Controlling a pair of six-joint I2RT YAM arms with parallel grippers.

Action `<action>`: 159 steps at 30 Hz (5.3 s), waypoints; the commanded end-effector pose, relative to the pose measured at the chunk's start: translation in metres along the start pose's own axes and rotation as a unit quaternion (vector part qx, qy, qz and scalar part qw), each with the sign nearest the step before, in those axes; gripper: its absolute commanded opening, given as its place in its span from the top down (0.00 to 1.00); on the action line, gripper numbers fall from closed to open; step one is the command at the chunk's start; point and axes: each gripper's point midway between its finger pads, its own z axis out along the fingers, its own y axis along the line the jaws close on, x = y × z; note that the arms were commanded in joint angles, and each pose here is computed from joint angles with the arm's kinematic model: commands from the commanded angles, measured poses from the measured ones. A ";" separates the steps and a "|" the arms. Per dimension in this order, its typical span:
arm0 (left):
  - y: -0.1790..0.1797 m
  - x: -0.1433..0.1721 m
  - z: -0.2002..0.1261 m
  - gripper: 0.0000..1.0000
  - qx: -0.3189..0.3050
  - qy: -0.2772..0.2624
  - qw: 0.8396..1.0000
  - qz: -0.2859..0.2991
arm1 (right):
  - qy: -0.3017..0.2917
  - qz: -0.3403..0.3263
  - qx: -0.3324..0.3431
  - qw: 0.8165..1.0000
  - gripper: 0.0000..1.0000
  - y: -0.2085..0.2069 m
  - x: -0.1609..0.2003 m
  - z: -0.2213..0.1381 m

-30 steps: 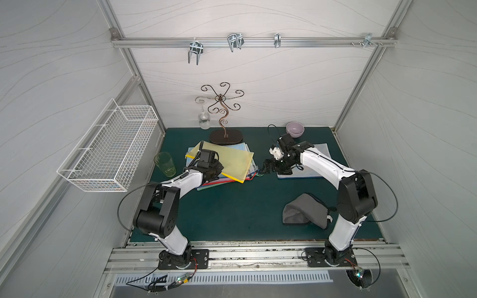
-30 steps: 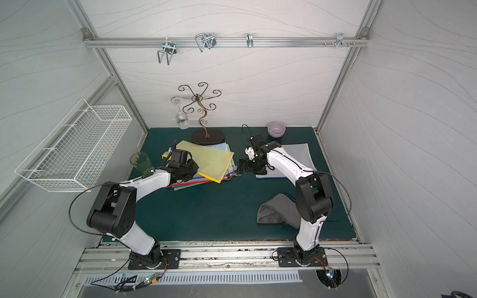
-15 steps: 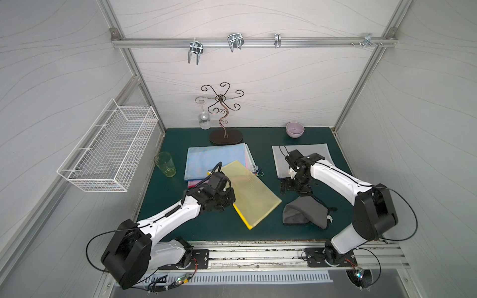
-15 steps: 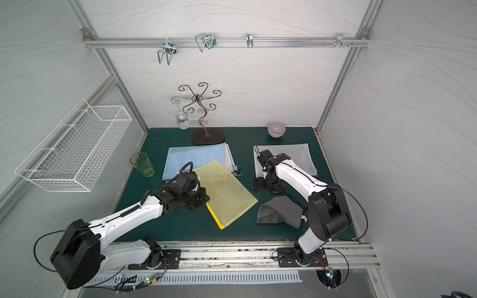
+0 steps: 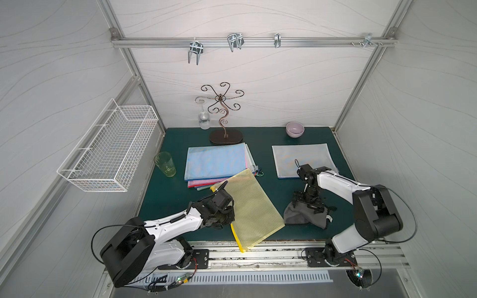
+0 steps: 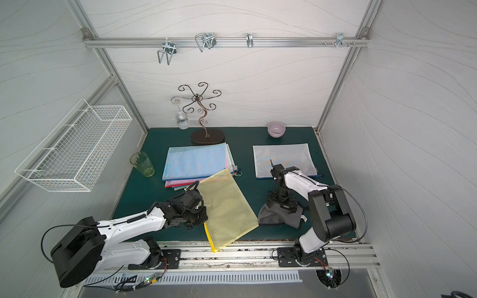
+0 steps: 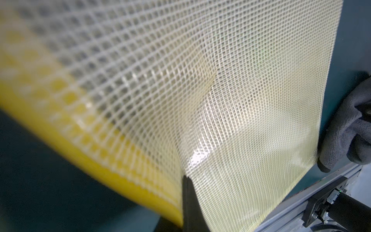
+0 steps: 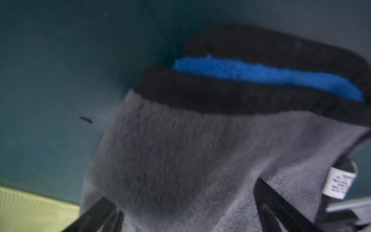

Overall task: Wipe the document bag
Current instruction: Pick up the cleaning item at the center of the board, then wipe the dirt from the document bag, then adjust the document bag at the center of the board.

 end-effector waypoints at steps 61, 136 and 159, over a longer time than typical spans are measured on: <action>0.006 -0.024 0.006 1.00 0.030 -0.042 0.997 -0.049 | 0.008 -0.250 0.050 0.967 1.00 0.096 0.038 0.010; -0.165 0.048 0.037 0.97 -0.133 0.041 0.816 0.561 | -0.198 0.020 -0.124 0.972 1.00 0.004 -0.041 -0.120; -0.129 0.015 -0.017 0.46 -0.034 -0.016 0.928 0.370 | -0.305 0.042 -0.085 0.948 1.00 -0.024 -0.036 -0.168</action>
